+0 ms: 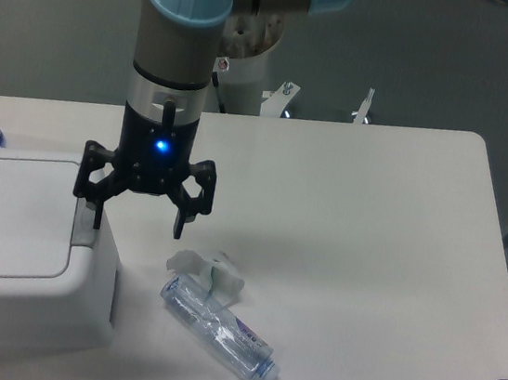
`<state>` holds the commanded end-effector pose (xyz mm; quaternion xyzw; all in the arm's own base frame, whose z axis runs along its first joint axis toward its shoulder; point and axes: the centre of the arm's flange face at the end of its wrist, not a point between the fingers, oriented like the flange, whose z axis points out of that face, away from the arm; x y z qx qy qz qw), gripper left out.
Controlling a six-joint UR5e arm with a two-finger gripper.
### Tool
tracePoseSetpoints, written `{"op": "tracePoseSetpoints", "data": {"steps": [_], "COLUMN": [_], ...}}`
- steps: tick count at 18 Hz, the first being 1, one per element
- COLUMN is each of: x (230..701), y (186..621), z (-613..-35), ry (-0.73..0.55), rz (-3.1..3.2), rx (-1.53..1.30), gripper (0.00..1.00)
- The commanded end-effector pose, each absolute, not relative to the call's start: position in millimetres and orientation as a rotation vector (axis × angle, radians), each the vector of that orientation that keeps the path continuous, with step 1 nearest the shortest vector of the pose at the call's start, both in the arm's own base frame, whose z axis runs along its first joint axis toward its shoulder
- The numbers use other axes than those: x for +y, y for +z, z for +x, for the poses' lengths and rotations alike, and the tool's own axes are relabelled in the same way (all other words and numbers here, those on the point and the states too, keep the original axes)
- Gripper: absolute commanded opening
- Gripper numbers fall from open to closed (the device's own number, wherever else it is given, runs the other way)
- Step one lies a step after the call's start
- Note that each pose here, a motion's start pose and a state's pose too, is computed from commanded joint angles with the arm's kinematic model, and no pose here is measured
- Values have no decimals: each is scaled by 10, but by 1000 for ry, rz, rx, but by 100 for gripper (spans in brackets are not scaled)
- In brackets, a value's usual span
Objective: Open the trash can
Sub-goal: 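Lower the gripper finger against the lid's raised tab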
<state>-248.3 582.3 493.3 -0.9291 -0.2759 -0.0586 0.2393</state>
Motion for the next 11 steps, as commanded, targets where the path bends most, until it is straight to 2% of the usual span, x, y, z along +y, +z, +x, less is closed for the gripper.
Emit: {"op": "tracePoseSetpoints", "data": {"steps": [11], "x": [5842], "y": [4829], "z": [-2476], "ry": [-169], "rz": [-2560], "rx": [-760], "gripper": [100]}}
